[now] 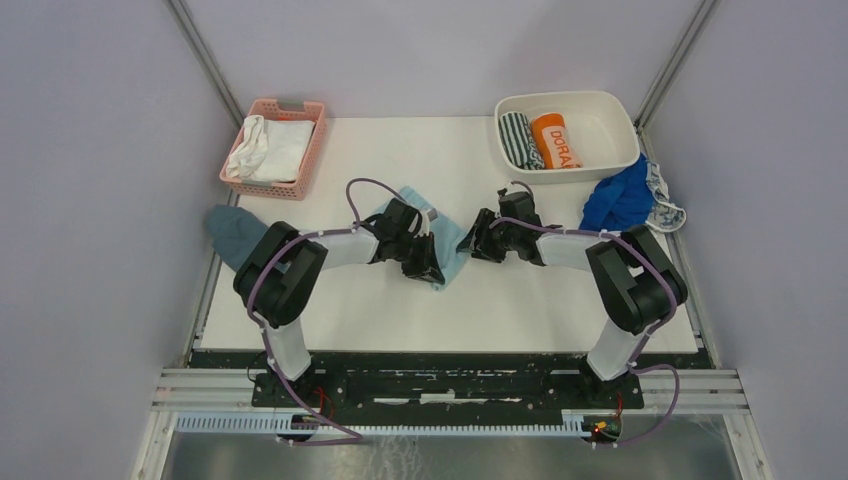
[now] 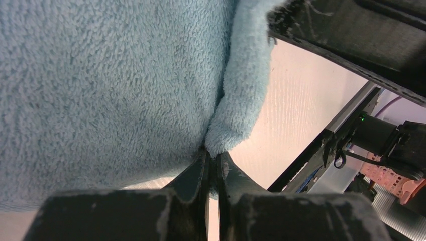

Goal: Roll the towels
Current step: Roll the towel at the center of the board.

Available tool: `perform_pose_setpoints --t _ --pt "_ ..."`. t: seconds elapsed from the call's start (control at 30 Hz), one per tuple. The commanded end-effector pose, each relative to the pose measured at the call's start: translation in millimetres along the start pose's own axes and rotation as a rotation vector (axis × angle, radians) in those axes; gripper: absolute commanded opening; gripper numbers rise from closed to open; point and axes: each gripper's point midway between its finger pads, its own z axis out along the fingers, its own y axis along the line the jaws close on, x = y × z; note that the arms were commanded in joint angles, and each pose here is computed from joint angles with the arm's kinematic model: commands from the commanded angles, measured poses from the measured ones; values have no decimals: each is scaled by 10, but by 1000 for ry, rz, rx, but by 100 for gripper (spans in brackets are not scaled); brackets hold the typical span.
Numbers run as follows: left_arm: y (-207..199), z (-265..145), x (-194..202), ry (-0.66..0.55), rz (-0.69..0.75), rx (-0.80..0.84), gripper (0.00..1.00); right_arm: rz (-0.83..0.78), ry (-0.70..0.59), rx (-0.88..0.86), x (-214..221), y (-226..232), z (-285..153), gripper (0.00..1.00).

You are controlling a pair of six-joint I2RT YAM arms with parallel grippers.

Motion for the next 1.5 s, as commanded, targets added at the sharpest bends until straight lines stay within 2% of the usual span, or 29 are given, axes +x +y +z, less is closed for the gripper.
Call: perform_pose_setpoints --t 0.0,0.07,0.2,0.33,0.5,0.6,0.67,0.83,0.97,1.13,1.27,1.47 --pt "-41 -7 -90 -1 13 11 3 38 -68 -71 -229 183 112 57" --pt "-24 -4 -94 0 11 4 3 60 -72 -59 -227 138 149 56" --pt "72 -22 -117 -14 9 -54 4 93 -66 14 -183 -56 192 48" --pt "215 -131 -220 -81 18 -170 9 123 -45 80 -81 -230 179 30" --pt "278 -282 -355 -171 27 -257 12 167 -34 146 14 -368 119 16" --pt "223 -410 -437 -250 64 -293 24 182 -31 171 15 -393 101 12" --pt "142 -508 -463 -311 139 -346 30 185 -28 179 1 -382 94 11" --pt "-144 -670 -407 -444 438 -514 51 189 -5 185 -11 -327 71 10" --pt "-346 -664 -290 -484 696 -601 58 195 11 196 0 -320 41 10" --pt "-495 -476 -144 -459 953 -664 62 211 22 195 -14 -316 20 10" --pt "-435 -357 -139 -417 1060 -742 63 216 33 187 -17 -309 14 9" --pt "-428 -191 -135 -376 1177 -776 63 220 45 177 -10 -311 25 9"
